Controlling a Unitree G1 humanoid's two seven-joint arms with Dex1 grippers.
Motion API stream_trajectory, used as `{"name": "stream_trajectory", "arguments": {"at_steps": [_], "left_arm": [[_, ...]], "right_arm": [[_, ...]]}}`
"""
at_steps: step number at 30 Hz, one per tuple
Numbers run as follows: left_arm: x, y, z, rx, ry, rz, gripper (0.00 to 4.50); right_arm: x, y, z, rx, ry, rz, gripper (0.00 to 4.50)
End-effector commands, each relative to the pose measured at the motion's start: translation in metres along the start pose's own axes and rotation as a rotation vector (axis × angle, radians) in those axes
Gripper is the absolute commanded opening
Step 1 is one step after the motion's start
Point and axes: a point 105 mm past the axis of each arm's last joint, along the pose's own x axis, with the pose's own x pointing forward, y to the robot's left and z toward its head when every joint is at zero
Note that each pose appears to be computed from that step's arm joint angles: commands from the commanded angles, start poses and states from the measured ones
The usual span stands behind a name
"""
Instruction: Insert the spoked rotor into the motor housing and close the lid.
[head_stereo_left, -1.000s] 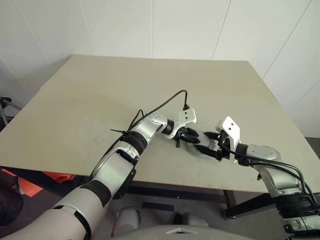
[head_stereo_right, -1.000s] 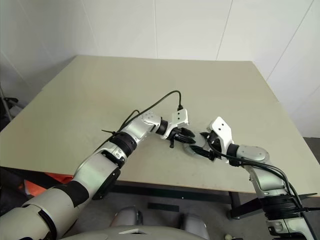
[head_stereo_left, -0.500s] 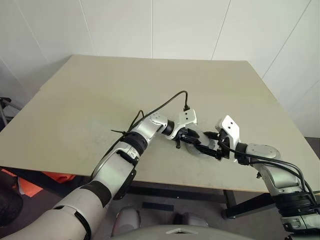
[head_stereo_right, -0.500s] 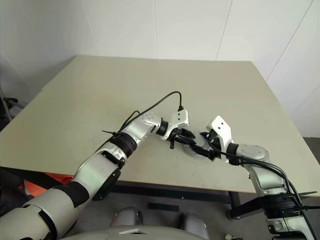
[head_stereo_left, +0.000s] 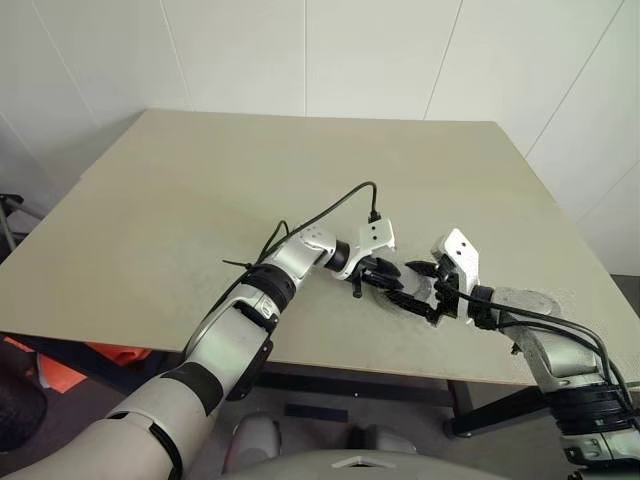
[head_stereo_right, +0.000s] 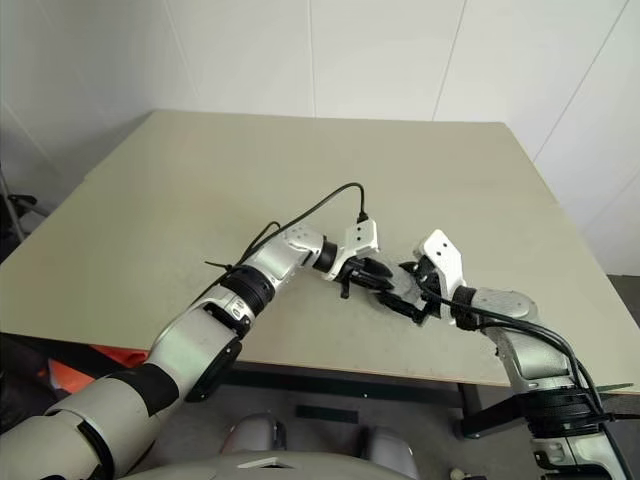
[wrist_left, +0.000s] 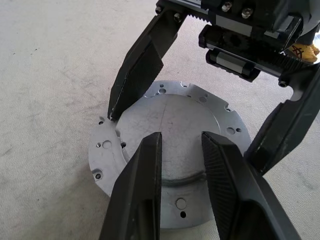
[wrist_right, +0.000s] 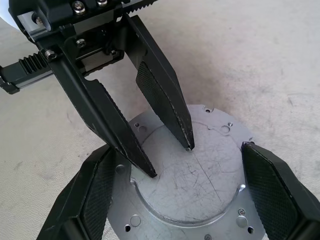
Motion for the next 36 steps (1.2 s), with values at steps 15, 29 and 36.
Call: {"name": "stream_trajectory", "arguments": {"at_steps": [15, 29, 36], "left_arm": [[0.0, -0.002, 0.007, 0.022, -0.017, -0.018, 1.3], [0.002, -0.006, 0.007, 0.032, -0.013, -0.04, 1.3], [0.002, -0.007, 0.007, 0.026, -0.018, -0.043, 1.3]], "right_arm": [[-0.03, -0.006, 0.034, -0.076, -0.081, -0.015, 4.49], [-0.052, -0.03, 0.078, 0.115, -0.301, -0.129, 4.49], [-0.077, -0.035, 0.079, 0.446, -0.366, -0.097, 4.49]]}}
